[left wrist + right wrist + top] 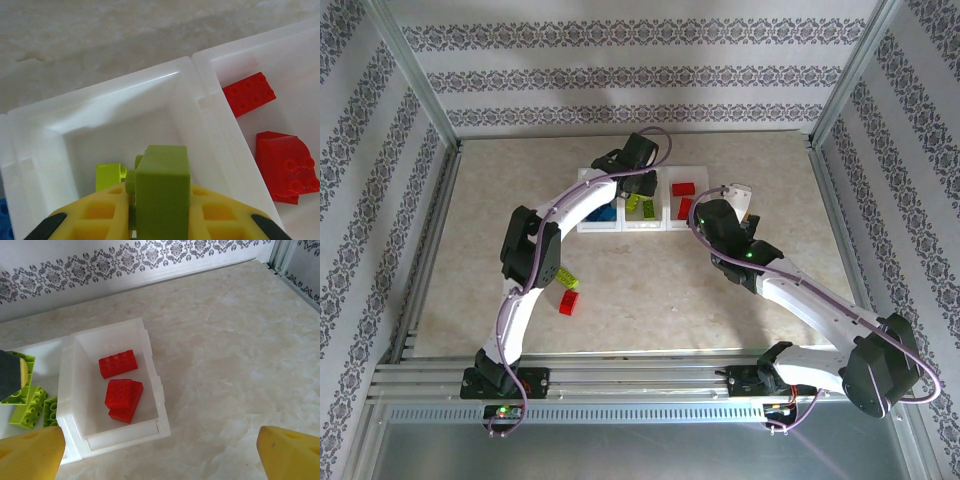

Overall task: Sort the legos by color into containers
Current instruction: Place the lego in the container.

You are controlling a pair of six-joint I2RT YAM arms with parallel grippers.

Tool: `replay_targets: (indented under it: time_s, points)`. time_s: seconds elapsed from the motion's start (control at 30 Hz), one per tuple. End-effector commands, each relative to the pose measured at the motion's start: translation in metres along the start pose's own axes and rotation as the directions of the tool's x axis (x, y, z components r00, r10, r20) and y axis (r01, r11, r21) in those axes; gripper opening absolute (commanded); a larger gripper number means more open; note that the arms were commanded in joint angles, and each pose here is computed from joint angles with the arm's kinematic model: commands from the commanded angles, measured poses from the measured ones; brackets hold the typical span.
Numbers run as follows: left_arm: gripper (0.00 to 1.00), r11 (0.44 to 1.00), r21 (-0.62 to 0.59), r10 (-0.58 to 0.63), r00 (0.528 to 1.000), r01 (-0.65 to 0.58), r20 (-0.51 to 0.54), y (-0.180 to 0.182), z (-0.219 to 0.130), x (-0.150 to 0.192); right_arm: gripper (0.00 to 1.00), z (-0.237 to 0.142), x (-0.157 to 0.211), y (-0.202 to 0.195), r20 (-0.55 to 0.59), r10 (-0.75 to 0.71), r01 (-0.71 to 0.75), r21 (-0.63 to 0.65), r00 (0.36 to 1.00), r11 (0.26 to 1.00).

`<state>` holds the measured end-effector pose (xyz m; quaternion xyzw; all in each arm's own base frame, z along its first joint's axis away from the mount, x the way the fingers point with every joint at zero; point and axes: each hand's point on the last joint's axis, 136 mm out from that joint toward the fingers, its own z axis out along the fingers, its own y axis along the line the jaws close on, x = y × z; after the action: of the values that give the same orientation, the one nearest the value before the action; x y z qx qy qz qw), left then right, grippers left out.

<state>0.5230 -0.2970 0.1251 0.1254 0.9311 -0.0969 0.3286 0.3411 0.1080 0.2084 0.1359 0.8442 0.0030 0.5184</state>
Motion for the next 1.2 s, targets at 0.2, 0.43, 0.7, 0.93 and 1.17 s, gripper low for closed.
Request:
replay_targets:
  time_s: [0.2, 0.43, 0.7, 0.93, 1.17]
  points:
    - [0.25, 0.999, -0.025, 0.036, 0.999, -0.037, -0.039, -0.006, 0.012, 0.002, 0.98, 0.000, 0.005, -0.013, 0.002, 0.017, -0.017, 0.038, 1.000, 0.999]
    - [0.25, 0.999, -0.027, 0.037, 0.998, -0.038, -0.059, -0.006, 0.025, 0.008, 0.98, 0.001, 0.006, -0.013, 0.000, 0.018, -0.018, 0.038, 1.000, 0.999]
    - [0.31, 0.999, -0.035, 0.037, 0.997, -0.039, -0.067, -0.005, 0.031, 0.009, 0.98, 0.004, 0.008, -0.013, -0.007, 0.014, -0.013, 0.045, 1.000, 0.999]
    - [0.35, 0.999, -0.025, 0.039, 0.998, -0.040, -0.054, -0.008, 0.023, 0.001, 0.98, 0.005, 0.007, -0.012, -0.008, 0.013, -0.013, 0.042, 1.000, 0.999]
    - [0.45, 0.999, -0.012, 0.037, 0.999, -0.037, -0.002, -0.011, -0.006, -0.020, 0.98, 0.005, 0.009, -0.012, -0.011, 0.015, -0.015, 0.040, 1.000, 0.999]
